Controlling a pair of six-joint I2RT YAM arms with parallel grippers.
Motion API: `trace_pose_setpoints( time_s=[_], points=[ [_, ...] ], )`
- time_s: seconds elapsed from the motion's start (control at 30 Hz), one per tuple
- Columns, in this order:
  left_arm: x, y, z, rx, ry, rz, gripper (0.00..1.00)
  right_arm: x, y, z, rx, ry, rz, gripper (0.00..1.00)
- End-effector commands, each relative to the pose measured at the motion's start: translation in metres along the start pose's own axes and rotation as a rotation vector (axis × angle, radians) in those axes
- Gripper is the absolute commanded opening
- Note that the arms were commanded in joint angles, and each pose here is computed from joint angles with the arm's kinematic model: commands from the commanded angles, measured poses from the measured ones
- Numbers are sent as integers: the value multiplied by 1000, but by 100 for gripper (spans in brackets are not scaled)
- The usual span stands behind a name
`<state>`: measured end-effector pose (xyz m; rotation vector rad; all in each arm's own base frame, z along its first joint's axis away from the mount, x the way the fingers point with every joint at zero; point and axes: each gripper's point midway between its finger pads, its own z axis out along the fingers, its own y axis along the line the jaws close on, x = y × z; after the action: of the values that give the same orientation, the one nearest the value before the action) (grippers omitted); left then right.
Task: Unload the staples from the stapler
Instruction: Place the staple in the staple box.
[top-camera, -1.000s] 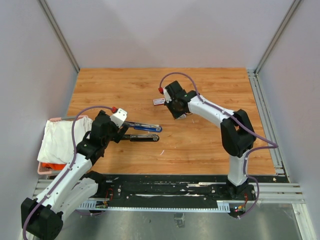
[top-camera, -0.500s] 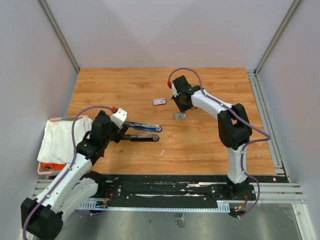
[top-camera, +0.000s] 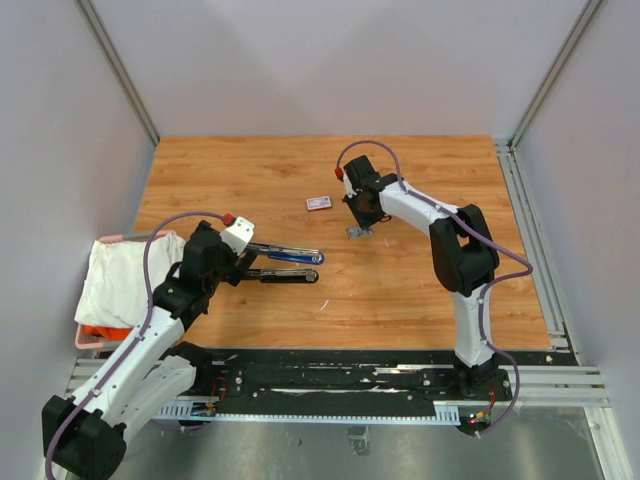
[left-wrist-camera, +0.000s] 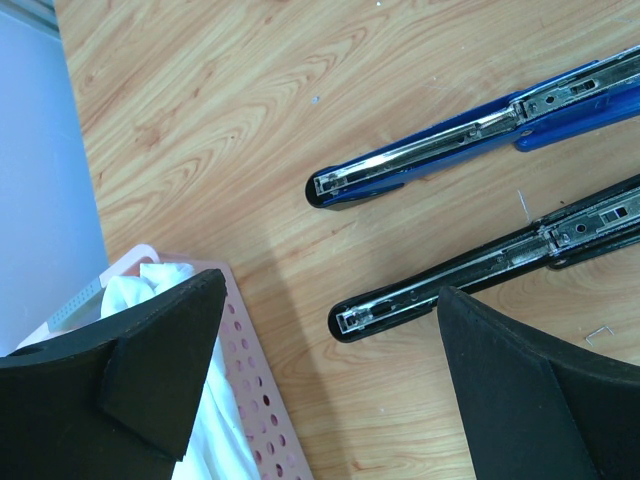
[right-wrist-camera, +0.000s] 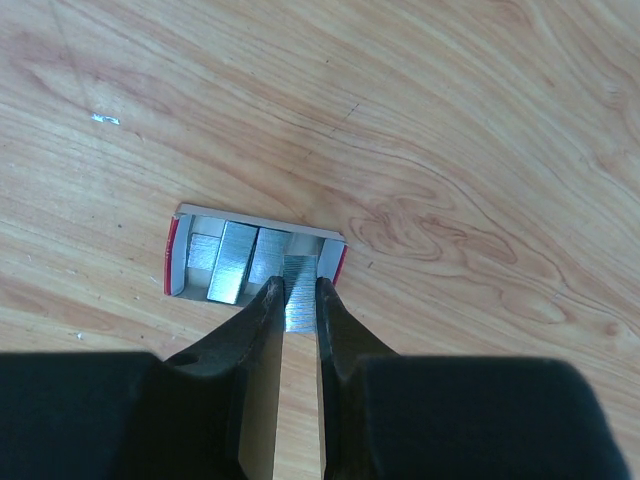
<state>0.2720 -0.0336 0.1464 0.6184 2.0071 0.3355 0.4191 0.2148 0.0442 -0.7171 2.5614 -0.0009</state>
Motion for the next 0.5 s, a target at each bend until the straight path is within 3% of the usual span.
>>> trace_pose_setpoints(
  time_s=[0.0, 0.47],
  points=[
    [-6, 5, 0, -21, -35, -8, 98, 6, -3, 2, 9, 20, 35, 16],
    [-6, 5, 1, -22, -34, -8, 98, 13, -2, 10, 0, 43, 70, 17]
  ],
)
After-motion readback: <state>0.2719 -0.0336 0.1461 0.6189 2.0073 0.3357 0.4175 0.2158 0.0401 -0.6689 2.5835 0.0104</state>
